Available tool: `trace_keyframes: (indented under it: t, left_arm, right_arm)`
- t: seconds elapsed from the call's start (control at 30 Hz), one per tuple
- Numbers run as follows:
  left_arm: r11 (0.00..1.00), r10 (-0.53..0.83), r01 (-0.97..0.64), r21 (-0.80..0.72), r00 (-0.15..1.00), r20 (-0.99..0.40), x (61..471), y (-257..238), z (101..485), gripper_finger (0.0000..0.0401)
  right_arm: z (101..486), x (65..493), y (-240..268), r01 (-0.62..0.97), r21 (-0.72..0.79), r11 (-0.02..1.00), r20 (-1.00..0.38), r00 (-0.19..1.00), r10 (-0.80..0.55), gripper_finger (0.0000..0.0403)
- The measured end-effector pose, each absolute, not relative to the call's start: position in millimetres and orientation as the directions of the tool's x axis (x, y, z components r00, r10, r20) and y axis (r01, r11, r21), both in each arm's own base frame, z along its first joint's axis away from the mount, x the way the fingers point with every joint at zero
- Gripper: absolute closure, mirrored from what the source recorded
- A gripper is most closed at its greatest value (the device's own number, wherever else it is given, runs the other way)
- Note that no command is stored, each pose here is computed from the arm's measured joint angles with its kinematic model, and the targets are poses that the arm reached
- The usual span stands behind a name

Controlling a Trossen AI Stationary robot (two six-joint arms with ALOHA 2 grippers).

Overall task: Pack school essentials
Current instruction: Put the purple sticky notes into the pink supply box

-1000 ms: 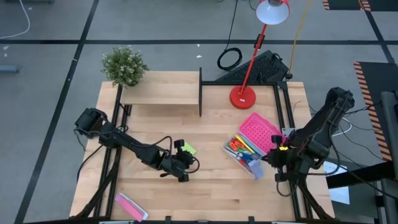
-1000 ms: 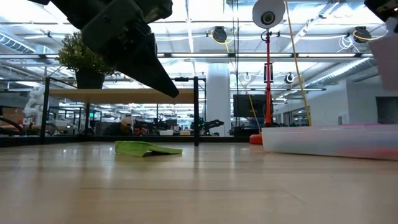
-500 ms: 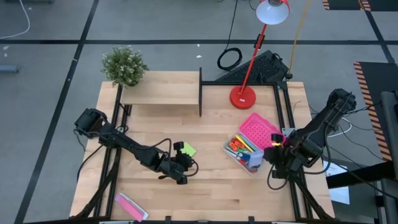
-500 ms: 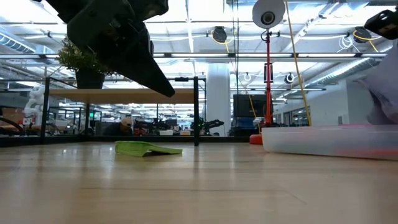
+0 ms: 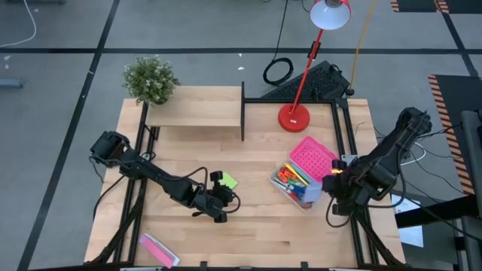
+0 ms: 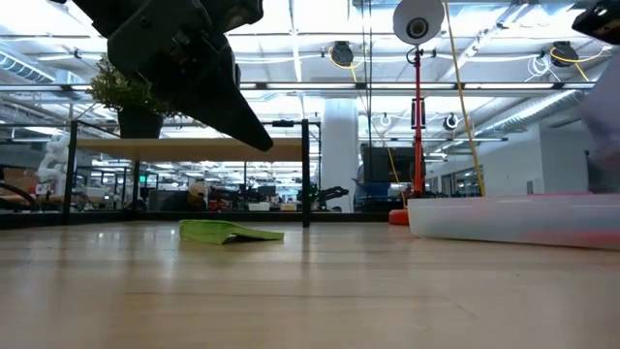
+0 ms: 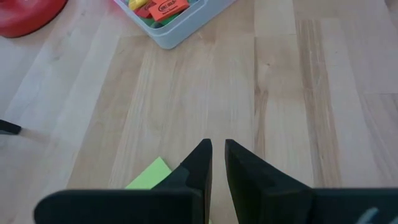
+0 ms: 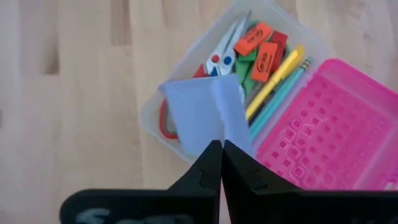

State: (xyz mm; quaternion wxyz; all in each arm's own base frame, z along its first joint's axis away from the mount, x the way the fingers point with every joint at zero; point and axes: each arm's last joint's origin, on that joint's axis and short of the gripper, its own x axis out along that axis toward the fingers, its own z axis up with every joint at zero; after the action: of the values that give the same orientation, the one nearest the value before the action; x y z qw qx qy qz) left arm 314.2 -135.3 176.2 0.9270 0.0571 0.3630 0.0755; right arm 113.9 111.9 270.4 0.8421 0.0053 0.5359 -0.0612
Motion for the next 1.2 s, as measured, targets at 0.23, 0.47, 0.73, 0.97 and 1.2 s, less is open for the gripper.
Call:
trace_keyframes:
  t: [0.23, 0.47, 0.73, 0.97, 1.2]
  left_arm:
    - [0.982, 0.182, -0.099, 0.162, 0.725, -0.664, 314, -135, 176, 0.0352]
    - [0.982, 0.182, -0.099, 0.161, 0.725, -0.664, 314, -135, 176, 0.0352]
    - [0.982, 0.18, -0.099, 0.158, 0.725, -0.664, 314, -136, 176, 0.0352]
    - [0.983, 0.178, -0.097, 0.158, 0.726, -0.664, 314, -137, 176, 0.0352]
    - [0.983, 0.178, -0.096, 0.158, 0.726, -0.664, 314, -137, 176, 0.0352]
  right_arm:
    - [280, 115, 114, 0.125, -0.006, 0.992, -0.9, 0.432, -0.06, 0.0403]
    - [279, 120, 118, 0.182, 0.085, 0.98, -0.91, 0.414, 0.002, 0.0403]
    - [278, 129, 118, 0.215, 0.131, 0.968, -0.906, 0.422, 0.029, 0.0403]
    - [273, 137, 118, 0.247, 0.135, 0.96, -0.923, 0.383, 0.031, 0.0403]
    - [268, 146, 117, 0.28, 0.126, 0.952, -0.94, 0.34, 0.024, 0.0403]
